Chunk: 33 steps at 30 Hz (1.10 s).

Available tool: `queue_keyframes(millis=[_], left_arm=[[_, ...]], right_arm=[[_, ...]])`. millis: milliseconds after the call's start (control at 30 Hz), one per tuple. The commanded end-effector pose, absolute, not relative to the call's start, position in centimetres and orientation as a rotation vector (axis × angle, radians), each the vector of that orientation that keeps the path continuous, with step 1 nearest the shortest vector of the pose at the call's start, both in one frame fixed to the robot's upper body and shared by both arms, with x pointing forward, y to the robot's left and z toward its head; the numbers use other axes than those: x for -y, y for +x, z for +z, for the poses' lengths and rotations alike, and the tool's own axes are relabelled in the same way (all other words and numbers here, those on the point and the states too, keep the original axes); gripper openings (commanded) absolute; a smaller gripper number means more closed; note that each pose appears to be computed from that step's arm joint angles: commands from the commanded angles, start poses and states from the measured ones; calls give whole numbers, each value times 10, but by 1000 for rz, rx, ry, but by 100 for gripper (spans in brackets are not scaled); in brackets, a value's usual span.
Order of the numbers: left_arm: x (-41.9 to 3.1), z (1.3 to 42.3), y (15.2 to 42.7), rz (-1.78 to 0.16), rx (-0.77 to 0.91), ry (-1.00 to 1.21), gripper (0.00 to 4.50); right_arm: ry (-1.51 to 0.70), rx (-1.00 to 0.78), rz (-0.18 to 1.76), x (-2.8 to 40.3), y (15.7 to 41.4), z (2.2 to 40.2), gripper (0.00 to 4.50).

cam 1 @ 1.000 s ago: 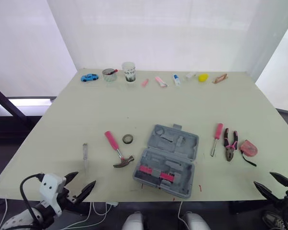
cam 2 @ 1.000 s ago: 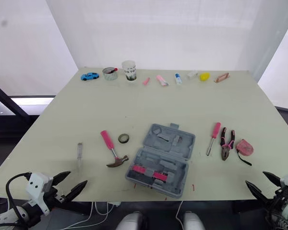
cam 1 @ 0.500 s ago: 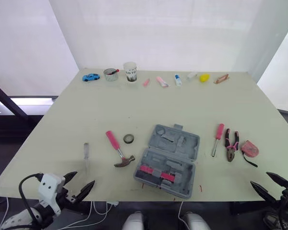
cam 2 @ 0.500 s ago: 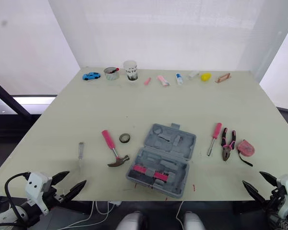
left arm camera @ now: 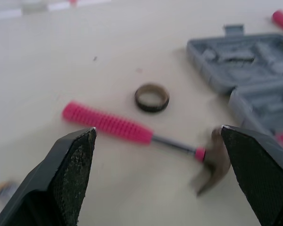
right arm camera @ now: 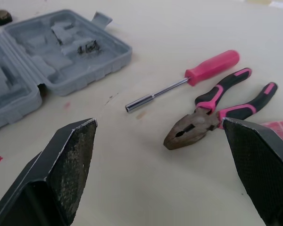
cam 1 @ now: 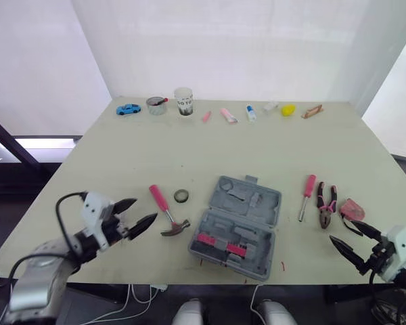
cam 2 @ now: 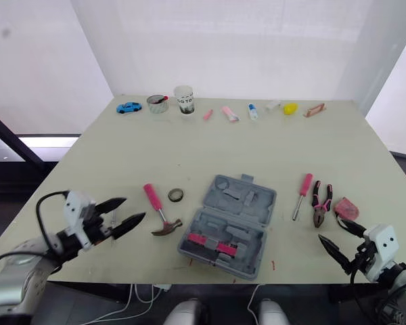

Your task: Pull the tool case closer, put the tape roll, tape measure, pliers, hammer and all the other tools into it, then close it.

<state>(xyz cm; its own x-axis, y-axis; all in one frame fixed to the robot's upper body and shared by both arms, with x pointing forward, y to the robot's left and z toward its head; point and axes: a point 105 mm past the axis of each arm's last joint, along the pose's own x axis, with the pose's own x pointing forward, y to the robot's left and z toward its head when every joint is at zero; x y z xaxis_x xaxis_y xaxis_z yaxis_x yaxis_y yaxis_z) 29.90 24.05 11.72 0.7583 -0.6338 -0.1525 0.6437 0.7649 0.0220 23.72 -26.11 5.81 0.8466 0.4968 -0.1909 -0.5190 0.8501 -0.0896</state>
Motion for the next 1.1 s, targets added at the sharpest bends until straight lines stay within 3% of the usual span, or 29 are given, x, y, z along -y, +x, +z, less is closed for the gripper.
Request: queue_keyframes(millis=[33, 300, 400, 500, 600, 767, 833, 1100], left_arm=[[-227, 128, 316, -791, -146, 85, 450], [-203, 104, 355, -1012, -288, 297, 450], [-199, 105, 369, -1040, -267, 318, 450], [-191, 106, 378, -1074, -240, 352, 377], [-184, 105, 378, -1136, -247, 353, 231], [-178, 101, 377, -1209, -283, 383, 0], [-176, 99, 375, -1235, -302, 403, 0], [-173, 94, 371, -1302, -375, 454, 0]], right_arm=[[-197, -140, 581, 246, 247, 72, 443], [-293, -207, 675, 221, 263, 72, 443], [-292, -237, 725, 214, 264, 70, 443], [-311, -276, 789, 207, 264, 64, 450], [-347, -312, 830, 203, 265, 55, 367], [-400, -336, 883, 192, 273, 50, 116], [-422, -344, 904, 186, 276, 48, 4], [-473, -358, 954, 167, 285, 46, 4]])
